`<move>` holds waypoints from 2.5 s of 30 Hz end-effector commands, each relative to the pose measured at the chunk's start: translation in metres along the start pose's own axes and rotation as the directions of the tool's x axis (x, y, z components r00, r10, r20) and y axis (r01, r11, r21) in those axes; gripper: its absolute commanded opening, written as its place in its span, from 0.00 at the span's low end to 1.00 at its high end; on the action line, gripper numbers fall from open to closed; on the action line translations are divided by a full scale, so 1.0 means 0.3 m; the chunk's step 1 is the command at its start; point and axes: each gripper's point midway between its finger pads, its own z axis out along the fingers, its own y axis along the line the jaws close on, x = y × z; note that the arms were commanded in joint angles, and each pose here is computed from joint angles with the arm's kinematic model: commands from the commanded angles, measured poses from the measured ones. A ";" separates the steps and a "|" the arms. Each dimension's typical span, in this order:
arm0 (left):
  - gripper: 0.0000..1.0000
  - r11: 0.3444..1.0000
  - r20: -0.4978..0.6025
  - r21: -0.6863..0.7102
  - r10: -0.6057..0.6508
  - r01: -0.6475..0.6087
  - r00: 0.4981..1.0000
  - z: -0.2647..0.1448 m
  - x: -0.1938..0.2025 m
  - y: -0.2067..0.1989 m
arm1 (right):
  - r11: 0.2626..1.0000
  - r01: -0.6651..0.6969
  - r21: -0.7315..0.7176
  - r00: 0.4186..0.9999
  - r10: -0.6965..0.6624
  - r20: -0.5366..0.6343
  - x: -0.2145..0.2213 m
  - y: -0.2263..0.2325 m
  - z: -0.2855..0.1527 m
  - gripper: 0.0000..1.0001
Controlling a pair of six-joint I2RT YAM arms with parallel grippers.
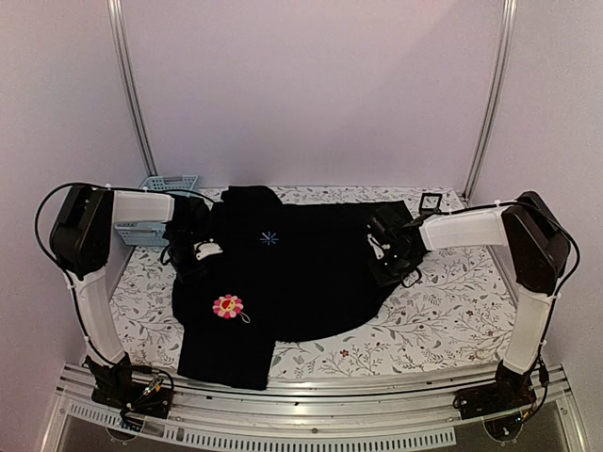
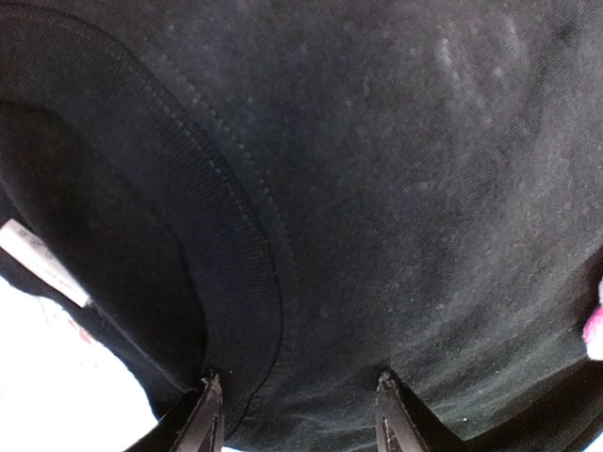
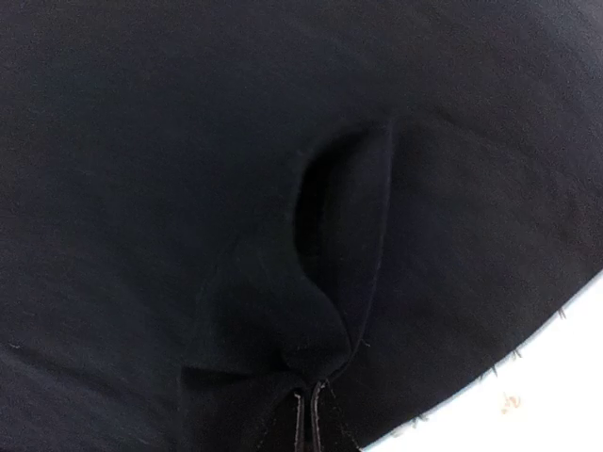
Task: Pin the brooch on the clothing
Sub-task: Smooth out the clothing with brooches at the center of the board.
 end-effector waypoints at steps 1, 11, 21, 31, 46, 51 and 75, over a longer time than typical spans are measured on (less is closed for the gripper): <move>0.55 1.000 -0.012 0.029 0.006 -0.005 1.000 0.013 -0.006 -0.024 | 0.970 -0.143 0.195 0.985 0.159 -0.069 0.094 -0.130 -0.096 0.00; 0.55 0.999 -0.026 0.044 0.015 -0.014 1.000 0.036 0.016 -0.046 | 0.772 -0.471 0.426 0.762 0.600 -0.244 0.557 -0.224 -0.261 0.00; 0.55 0.999 -0.023 0.042 0.026 -0.025 0.999 0.034 0.035 -0.057 | 0.715 -0.518 0.469 0.668 0.681 -0.301 0.734 -0.204 -0.290 0.00; 0.55 0.999 0.001 0.029 0.025 -0.025 1.000 -0.041 0.029 -0.049 | 0.709 -0.523 0.474 0.666 0.686 -0.293 0.735 -0.214 -0.353 0.37; 0.55 1.000 0.122 -0.006 -0.015 0.015 0.992 -0.131 -0.078 -0.001 | 0.850 -0.503 0.156 0.855 0.515 -0.054 0.252 -0.100 -0.336 0.25; 0.55 0.992 0.231 -0.088 -0.069 0.091 0.971 -0.142 -0.272 0.134 | 0.863 -0.482 0.151 0.874 0.487 0.011 0.159 -0.152 -0.181 0.15; 0.55 0.917 0.270 -0.333 -0.130 0.220 0.954 0.023 -0.576 0.452 | 0.886 -0.416 0.205 0.899 0.435 -0.057 -0.066 -0.347 0.178 0.11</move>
